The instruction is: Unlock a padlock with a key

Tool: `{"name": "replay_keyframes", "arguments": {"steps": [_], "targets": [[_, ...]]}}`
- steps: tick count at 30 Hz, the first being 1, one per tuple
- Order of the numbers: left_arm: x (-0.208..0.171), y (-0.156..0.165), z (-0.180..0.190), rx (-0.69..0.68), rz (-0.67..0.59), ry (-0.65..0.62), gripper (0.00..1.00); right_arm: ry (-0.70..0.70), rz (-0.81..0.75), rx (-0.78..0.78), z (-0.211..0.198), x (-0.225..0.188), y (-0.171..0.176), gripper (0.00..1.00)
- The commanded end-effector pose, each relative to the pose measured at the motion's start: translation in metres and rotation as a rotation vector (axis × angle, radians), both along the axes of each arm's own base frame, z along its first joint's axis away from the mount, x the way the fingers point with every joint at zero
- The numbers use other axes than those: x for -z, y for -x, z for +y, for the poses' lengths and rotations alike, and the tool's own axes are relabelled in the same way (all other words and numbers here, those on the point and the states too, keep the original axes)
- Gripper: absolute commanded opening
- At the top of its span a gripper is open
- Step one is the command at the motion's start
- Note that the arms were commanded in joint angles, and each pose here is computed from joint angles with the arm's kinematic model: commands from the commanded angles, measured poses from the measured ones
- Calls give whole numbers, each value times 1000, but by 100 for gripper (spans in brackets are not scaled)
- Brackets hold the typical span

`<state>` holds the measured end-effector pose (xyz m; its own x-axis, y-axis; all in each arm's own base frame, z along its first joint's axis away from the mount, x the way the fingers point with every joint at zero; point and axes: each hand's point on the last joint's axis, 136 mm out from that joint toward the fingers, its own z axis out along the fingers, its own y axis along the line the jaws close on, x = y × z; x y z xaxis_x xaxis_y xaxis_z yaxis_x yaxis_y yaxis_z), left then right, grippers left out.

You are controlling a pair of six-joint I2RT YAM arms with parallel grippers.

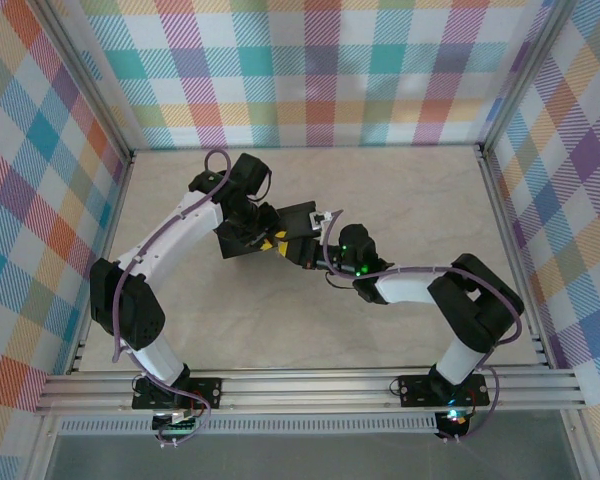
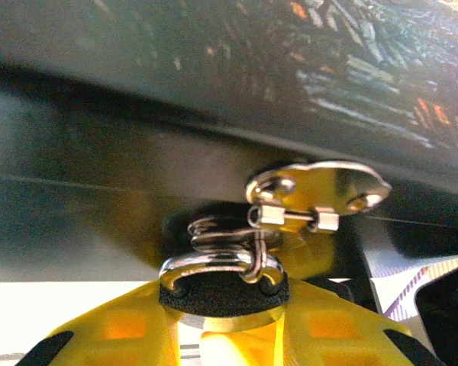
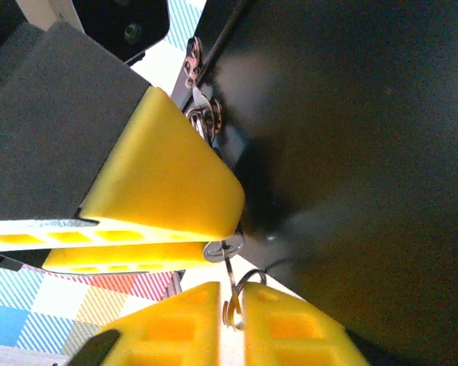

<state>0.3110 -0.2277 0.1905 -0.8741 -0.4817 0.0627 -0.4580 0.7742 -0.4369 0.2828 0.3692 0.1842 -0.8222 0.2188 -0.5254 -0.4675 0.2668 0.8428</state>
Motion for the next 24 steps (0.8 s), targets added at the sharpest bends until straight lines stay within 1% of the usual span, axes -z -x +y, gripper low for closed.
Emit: {"name": "replay_keyframes", "arguments": {"steps": [1,4,7,8,11,13,15,16,18,21,23,24], "targets": [[-19,6,7,-19,-22,23,0,-59,-174,16,-9,-50,6,22],[-17,2,13,-43,-24,15,0,54,-167,15,-23,-24,15,32],[-15,2,10,-45,-15,25,0,156,-187,0,-34,-10,23,37],[-14,1,10,-45,-15,26,0,192,-181,-5,-38,-4,25,38],[-14,1,9,-41,-11,29,0,295,-231,-25,-48,5,32,39],[-15,1,8,-38,-3,31,0,395,-295,-27,-55,12,31,35],[-14,2,6,-32,11,32,0,496,-380,18,-66,16,19,31],[-13,3,6,-31,19,27,0,539,-446,44,-70,16,13,29],[-13,4,7,-30,27,21,0,596,-567,99,-77,11,1,28],[-12,7,6,-30,44,18,0,605,-816,154,-75,-9,-6,29],[-13,8,5,-24,49,11,0,616,-954,144,-69,-19,-4,29],[-14,8,5,-24,49,6,0,608,-1050,136,-62,-26,-1,29]]}}
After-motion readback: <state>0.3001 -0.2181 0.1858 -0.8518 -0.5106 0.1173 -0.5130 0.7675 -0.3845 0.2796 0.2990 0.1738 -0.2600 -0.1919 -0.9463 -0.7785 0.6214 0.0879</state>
